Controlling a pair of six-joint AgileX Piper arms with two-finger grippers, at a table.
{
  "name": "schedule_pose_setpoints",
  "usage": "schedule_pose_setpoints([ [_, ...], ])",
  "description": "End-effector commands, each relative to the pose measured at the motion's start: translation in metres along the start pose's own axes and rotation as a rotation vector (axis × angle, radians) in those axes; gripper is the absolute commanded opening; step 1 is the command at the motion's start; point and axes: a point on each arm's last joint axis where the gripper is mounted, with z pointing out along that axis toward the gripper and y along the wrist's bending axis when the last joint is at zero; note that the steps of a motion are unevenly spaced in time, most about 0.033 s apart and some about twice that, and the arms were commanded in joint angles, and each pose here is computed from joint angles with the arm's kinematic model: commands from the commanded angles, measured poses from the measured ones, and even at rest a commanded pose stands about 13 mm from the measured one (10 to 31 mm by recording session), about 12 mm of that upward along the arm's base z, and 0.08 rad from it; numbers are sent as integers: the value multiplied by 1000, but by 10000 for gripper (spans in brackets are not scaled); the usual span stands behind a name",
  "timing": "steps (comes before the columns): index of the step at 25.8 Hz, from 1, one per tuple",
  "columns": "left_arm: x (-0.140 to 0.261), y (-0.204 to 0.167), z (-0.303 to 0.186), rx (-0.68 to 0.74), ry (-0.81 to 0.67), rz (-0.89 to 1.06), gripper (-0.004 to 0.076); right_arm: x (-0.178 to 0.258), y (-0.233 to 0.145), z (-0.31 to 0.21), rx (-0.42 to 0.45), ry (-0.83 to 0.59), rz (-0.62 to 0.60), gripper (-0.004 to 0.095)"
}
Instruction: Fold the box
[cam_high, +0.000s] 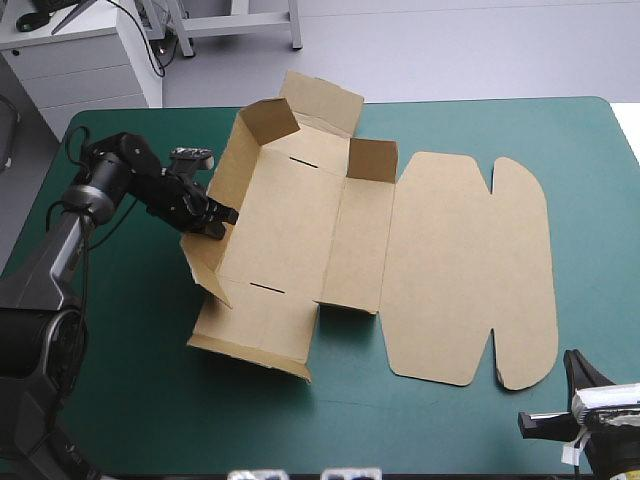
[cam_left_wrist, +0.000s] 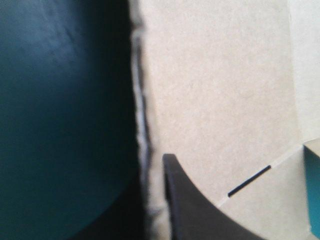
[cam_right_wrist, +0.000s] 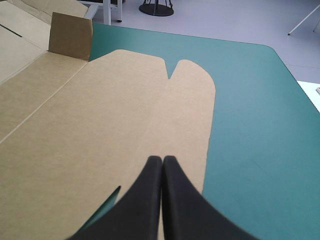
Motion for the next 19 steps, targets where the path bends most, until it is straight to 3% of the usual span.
schedule_pose_setpoints([
  [1,-10,-34,-37,-234,9,202,-8,-11,-1,-8,32,-106,0,-14],
  [7,-19,-88,-39,-471,74,731,-8,-11,-1,-8,32,-106,0,-14],
  [10,-22,-106,-39,-658,146,985,-8,-11,-1,-8,32,-106,0,-14],
  [14,-30,-126,-42,-819,66,1062,-8,-11,-1,-8,32,-106,0,-14],
  [19,-33,-149,-40,-849,-48,1085,-8,-11,-1,-8,32,-106,0,-14],
])
